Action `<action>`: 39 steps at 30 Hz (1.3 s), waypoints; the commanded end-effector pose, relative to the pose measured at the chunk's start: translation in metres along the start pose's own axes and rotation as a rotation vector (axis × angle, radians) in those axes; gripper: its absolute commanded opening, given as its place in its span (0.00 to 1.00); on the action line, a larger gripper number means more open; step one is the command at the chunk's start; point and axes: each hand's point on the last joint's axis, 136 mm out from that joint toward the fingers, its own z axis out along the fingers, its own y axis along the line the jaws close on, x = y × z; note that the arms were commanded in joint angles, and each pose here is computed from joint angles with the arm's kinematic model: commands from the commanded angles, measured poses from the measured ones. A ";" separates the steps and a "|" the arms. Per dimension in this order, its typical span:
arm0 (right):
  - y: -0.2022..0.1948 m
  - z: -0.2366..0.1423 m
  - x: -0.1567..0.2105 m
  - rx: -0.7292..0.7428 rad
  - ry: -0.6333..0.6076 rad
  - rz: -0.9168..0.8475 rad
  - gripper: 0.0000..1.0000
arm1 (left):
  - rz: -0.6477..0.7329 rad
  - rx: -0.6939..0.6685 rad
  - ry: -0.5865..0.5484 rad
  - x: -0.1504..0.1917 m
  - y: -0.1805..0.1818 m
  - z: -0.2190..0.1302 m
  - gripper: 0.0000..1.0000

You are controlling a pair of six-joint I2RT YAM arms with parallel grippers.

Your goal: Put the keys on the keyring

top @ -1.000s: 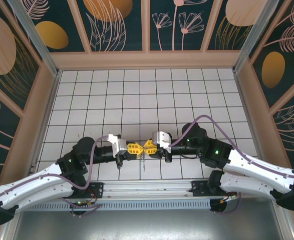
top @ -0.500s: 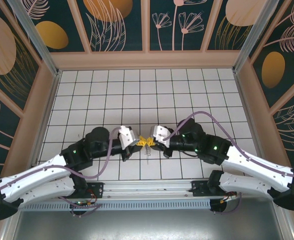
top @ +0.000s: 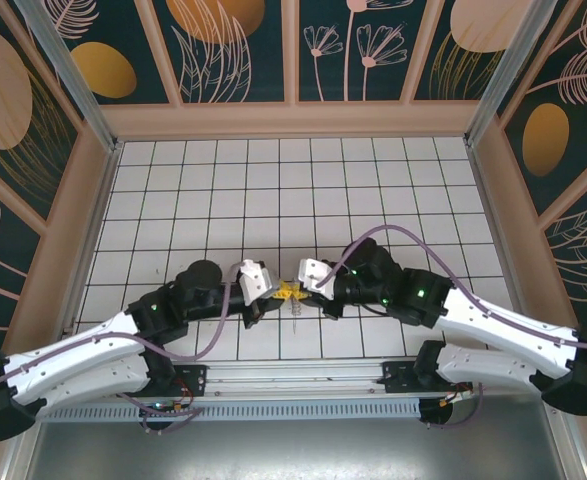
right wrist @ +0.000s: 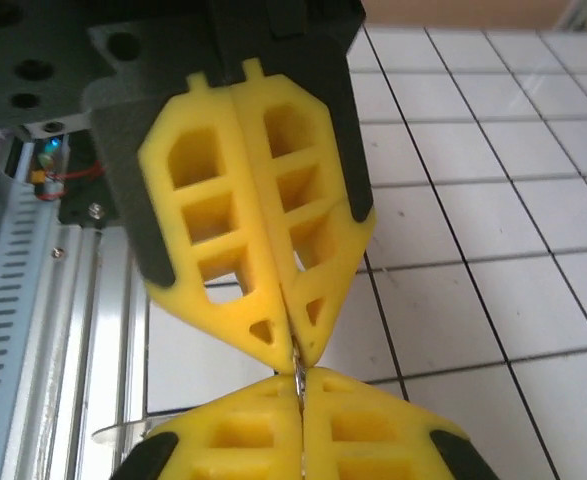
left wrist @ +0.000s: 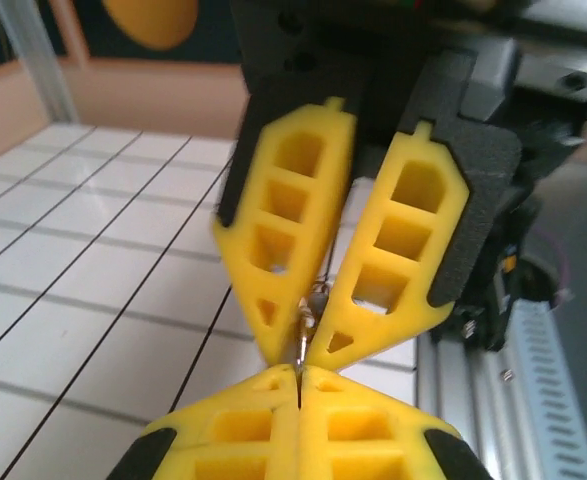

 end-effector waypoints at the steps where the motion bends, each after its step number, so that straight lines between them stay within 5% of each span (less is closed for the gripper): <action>1: 0.009 -0.015 -0.055 -0.038 -0.268 -0.056 0.20 | 0.025 0.155 -0.252 -0.057 -0.032 -0.017 0.00; 10: 0.010 -0.022 -0.056 -0.030 -0.327 -0.029 0.22 | 0.010 0.196 -0.360 -0.064 -0.040 -0.029 0.00; 16: -0.001 -0.022 -0.053 0.034 -0.315 -0.015 0.00 | -0.001 0.204 -0.367 -0.063 -0.041 -0.029 0.00; 25: -0.022 -0.007 -0.041 0.115 -0.148 -0.060 0.00 | 0.022 -0.056 0.130 -0.004 0.013 0.013 0.04; 29: -0.025 0.005 -0.036 0.105 -0.072 -0.077 0.00 | 0.052 -0.070 0.231 0.010 0.020 0.023 0.06; 33: -0.023 0.013 -0.034 0.081 -0.036 -0.085 0.00 | 0.071 -0.041 0.207 0.007 0.016 0.028 0.00; 39: -0.011 0.004 -0.043 0.037 -0.123 -0.087 0.05 | 0.052 0.051 -0.041 -0.028 -0.008 0.011 0.00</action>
